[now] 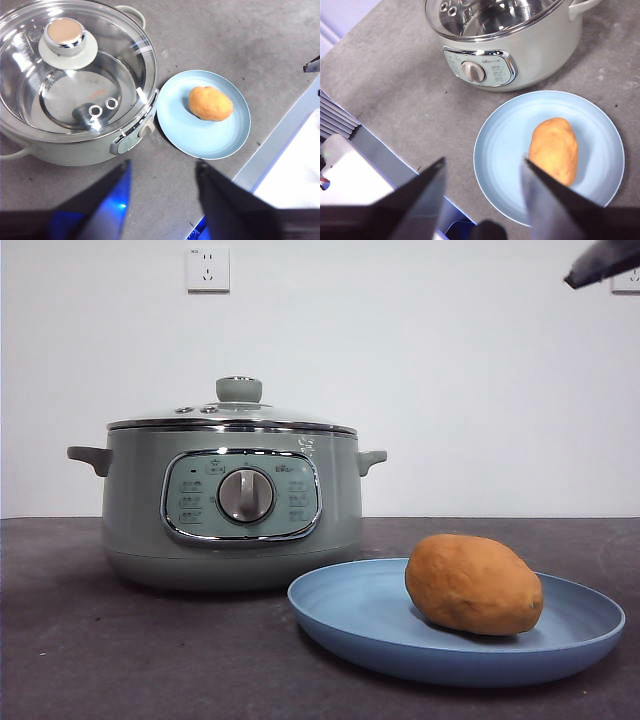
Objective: Take the potato out from the steamer,put the potato on the plate,close the lid
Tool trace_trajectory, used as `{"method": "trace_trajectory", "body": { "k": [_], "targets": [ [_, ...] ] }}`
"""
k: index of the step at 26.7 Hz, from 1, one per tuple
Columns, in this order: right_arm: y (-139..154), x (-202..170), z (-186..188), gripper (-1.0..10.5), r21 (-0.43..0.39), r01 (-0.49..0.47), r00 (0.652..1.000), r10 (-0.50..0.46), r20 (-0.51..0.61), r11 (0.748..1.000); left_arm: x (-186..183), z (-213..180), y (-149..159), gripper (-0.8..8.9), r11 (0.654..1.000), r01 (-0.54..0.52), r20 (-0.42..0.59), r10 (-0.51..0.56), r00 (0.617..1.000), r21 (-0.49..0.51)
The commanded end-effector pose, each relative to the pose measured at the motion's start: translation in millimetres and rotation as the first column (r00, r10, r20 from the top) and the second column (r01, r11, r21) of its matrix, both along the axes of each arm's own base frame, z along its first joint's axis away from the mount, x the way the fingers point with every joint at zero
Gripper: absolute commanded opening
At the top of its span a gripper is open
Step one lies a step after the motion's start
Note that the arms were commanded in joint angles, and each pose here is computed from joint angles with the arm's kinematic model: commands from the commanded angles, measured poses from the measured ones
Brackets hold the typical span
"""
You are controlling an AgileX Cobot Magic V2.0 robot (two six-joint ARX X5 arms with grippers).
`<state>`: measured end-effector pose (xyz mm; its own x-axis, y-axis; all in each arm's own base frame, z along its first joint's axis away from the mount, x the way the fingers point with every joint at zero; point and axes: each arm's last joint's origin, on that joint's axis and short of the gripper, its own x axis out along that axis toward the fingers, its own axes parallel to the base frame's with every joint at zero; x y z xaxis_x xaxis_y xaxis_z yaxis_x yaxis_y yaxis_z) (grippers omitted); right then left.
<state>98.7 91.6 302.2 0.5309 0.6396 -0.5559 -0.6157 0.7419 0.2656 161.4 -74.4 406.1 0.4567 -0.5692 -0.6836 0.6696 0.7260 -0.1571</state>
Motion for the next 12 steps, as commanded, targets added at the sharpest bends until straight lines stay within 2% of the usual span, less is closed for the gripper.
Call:
{"method": "trace_trajectory", "body": {
  "k": [1, 12],
  "targets": [
    [0.1, 0.2, 0.9, 0.0, 0.008, 0.007, 1.000, -0.007, 0.000, 1.000, 0.0, 0.7, -0.4, -0.05, 1.000, 0.005, 0.005, -0.005, 1.000, -0.006],
    [0.1, 0.2, 0.9, 0.0, 0.008, 0.007, 1.000, -0.007, 0.000, 1.000, 0.4, 0.9, -0.4, -0.04, 1.000, 0.001, 0.010, -0.001, 1.000, -0.004]
  ]
}}
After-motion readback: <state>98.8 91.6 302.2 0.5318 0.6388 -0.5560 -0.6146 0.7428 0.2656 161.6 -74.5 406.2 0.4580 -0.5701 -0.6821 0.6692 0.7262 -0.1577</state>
